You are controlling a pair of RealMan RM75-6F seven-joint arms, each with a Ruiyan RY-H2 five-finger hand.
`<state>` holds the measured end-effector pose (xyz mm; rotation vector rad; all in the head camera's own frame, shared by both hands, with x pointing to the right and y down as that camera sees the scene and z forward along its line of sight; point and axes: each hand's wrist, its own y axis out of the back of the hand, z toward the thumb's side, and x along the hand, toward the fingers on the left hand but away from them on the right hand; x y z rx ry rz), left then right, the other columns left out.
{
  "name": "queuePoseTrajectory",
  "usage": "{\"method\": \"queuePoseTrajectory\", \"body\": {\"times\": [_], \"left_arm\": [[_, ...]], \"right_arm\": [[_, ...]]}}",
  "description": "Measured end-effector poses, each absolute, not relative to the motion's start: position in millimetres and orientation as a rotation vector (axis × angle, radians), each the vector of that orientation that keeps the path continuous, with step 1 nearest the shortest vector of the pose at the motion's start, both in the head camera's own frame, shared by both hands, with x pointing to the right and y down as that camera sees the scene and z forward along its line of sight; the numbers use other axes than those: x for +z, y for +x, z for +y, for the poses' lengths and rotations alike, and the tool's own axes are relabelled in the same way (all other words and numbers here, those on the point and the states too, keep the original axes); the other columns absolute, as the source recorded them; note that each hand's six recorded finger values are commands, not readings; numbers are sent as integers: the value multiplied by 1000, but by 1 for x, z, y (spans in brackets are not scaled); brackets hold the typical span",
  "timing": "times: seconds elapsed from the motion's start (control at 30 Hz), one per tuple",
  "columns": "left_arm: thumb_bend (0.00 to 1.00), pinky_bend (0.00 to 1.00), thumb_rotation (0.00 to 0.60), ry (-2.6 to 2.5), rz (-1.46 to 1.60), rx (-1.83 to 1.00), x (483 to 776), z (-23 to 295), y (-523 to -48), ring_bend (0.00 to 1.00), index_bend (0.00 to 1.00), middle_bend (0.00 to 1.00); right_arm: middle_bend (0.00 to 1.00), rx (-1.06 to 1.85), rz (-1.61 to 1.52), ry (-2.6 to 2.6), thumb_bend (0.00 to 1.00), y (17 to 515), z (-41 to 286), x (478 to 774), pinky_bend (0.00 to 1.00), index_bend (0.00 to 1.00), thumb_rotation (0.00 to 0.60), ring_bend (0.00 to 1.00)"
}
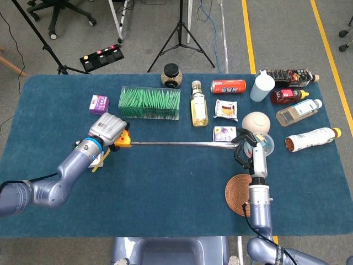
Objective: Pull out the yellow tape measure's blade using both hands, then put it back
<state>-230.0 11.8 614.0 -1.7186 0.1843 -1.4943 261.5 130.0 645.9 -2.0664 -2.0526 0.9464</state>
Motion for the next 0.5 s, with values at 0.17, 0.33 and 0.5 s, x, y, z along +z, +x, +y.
{"method": "queuePoseTrajectory", "body": {"times": [0.17,0.33,0.5], "left_arm": [[322,592,600,-1699,203,-1536,616,8,-249,440,562,450],[322,592,600,-1694,216,-1561,617,5,-259,440,562,450],[322,592,600,-1702,222,-1565,619,5,-262,440,562,450]], "right_arm": [[255,957,-2069,-2051,723,268,129,647,183,500,585,245],[255,964,-2073,-2041,724,272,129,648,184,500,587,245],[255,965,-2077,-2038,724,274,129,648,184,500,586,245]]}}
